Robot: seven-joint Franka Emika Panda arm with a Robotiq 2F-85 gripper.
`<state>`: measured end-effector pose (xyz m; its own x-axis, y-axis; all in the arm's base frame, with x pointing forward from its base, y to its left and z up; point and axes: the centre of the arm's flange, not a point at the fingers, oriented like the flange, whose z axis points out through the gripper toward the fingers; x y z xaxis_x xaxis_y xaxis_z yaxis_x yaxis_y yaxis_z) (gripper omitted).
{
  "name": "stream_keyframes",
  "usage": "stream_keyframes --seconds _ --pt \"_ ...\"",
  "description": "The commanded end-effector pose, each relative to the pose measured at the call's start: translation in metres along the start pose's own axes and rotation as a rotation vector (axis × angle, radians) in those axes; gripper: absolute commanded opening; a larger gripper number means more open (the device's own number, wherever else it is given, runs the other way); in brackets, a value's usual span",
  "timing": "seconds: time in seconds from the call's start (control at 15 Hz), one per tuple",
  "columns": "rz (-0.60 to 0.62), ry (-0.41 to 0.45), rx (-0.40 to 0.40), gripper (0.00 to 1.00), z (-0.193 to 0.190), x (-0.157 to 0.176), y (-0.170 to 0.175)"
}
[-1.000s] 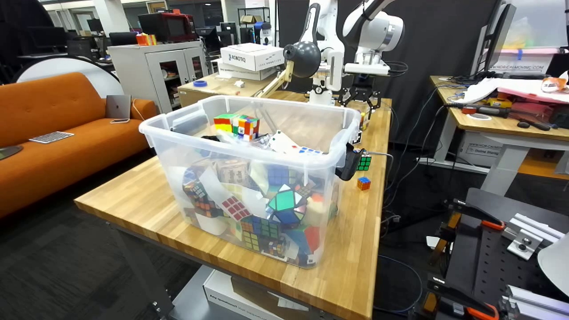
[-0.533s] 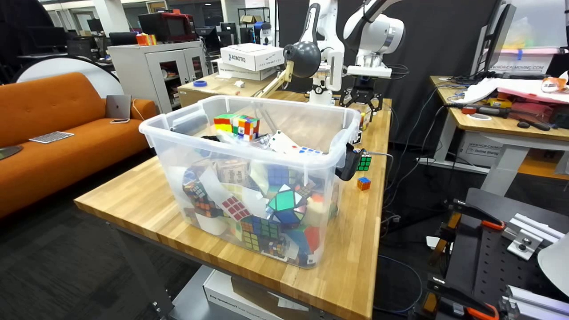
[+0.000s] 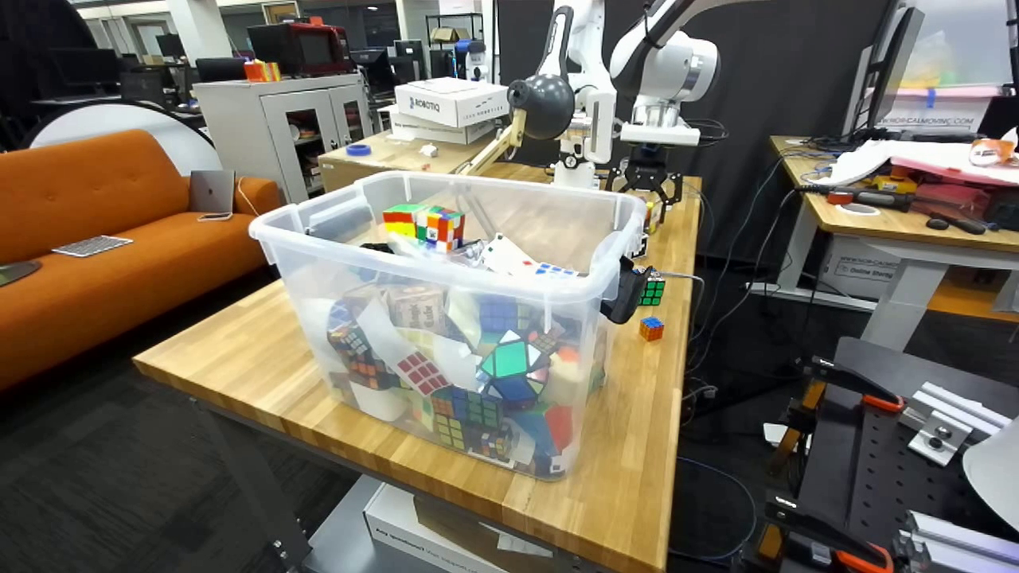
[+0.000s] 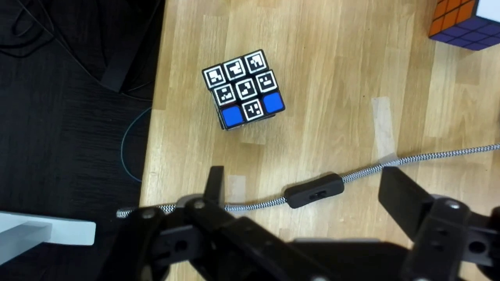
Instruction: Move the black and white cube to the right, pick up the cube in the middle then place it down again
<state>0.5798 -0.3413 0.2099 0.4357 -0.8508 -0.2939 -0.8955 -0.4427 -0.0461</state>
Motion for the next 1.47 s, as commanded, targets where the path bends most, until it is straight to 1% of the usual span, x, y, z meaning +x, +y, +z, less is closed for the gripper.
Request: stream_keyframes --seconds 0.0,0.13,0.33,0.4,0.87,1.07,1.13,1.27,1.4 --pt "-0.12 0.041 -0.06 1.0 0.013 -0.029 0.007" --pt "-0.18 0.035 -0.092 1.0 0.025 -0.042 0.01" --pt "-0.242 0.005 -0.114 1.0 0.032 -0.065 0.015" --pt "-0.197 -0.016 -0.113 1.0 0.039 -0.042 0.002" --pt "-0.199 -0.02 -0.116 1.0 0.041 -0.043 0.003" --pt "-0.219 0.047 -0.119 1.0 0.047 -0.042 0.0" --pt "-0.226 0.059 -0.108 1.0 0.051 -0.043 -0.002" --pt "-0.242 0.085 -0.115 1.0 0.062 -0.045 -0.004" --pt "-0.256 0.083 -0.123 1.0 0.076 -0.048 -0.004"
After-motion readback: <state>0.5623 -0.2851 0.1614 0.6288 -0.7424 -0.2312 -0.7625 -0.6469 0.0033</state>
